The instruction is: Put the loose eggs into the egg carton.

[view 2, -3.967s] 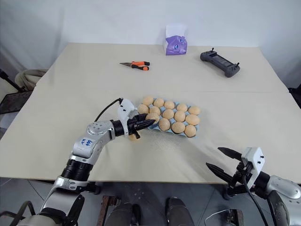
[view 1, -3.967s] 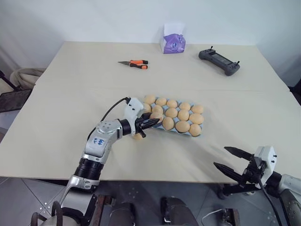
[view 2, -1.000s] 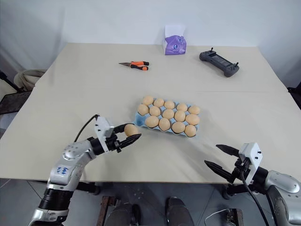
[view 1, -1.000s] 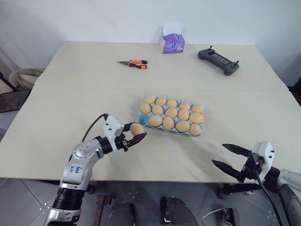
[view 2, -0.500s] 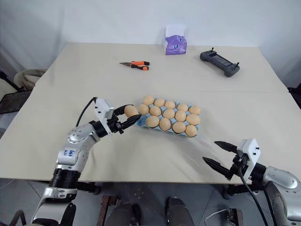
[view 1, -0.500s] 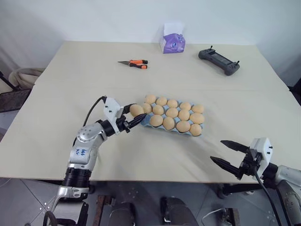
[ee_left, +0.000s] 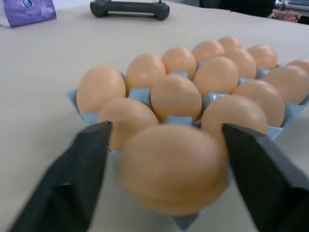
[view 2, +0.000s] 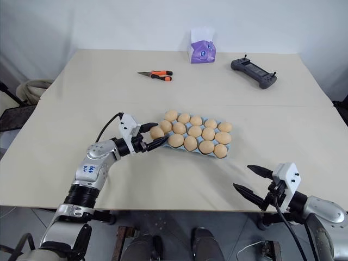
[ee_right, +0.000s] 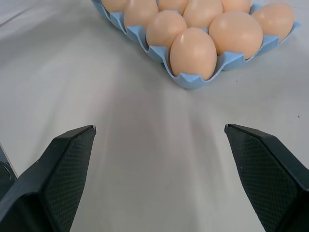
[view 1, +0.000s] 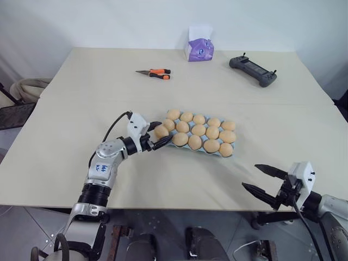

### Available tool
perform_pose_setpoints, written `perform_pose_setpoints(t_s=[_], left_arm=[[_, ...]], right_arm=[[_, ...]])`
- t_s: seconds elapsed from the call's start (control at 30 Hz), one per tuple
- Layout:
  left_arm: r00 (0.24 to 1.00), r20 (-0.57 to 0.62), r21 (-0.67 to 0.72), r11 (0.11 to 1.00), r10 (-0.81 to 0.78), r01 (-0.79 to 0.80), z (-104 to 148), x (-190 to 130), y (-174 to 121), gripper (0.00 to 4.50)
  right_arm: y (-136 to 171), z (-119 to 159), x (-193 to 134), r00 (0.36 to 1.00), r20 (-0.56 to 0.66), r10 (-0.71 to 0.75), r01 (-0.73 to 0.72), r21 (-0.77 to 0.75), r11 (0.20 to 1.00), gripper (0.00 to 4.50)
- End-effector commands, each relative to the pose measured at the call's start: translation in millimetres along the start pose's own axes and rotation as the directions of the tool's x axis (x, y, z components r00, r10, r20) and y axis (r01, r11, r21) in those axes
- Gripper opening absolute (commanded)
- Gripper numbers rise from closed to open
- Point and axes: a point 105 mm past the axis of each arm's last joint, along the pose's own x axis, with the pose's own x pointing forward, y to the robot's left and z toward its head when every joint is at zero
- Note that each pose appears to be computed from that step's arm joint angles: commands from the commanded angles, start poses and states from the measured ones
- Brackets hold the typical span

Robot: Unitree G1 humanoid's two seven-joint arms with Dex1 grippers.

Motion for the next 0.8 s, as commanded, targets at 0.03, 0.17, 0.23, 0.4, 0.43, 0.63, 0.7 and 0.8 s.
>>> perform_pose_setpoints(t_s=[0.03,0.17,0.23,0.4,0.43,0.63,0.7,0.8], left_arm=[[0.999,0.014,0.014,0.999,-0.038,0.037,9,1,-5,4.45],[0.999,0.010,0.025,0.999,-0.041,0.041,11,-3,-5,4.45],[0.998,0.023,0.048,0.997,-0.064,0.063,17,-10,-7,4.45],[0.989,0.014,0.072,0.987,-0.144,0.143,30,-48,-7,4.45],[0.988,-0.001,0.066,0.986,-0.155,0.155,30,-60,-6,4.45],[0.980,-0.040,-0.036,0.980,-0.196,0.195,35,-119,-1,4.45],[0.984,-0.021,-0.024,0.984,-0.175,0.175,42,-133,4,4.45],[0.986,0.001,-0.048,0.984,-0.169,0.169,49,-153,12,4.45]], right_arm=[[-1,10,-1,0.999,0.034,-0.009,0.010,-0.020,1.000,4.50],[-2,13,1,0.999,0.041,-0.005,0.006,-0.025,1.000,4.50],[-3,15,2,0.999,0.044,-0.003,0.004,-0.031,1.000,4.50],[-11,24,0,0.998,0.066,-0.005,0.008,-0.051,0.999,4.50],[-13,25,0,0.998,0.069,-0.004,0.008,-0.056,0.998,4.50],[-25,26,-1,0.998,0.058,0.005,0.000,-0.080,0.997,4.50],[-28,27,0,0.998,0.057,0.012,-0.007,-0.086,0.996,4.50],[-31,29,2,0.998,0.050,0.037,-0.033,-0.094,0.995,4.50]])
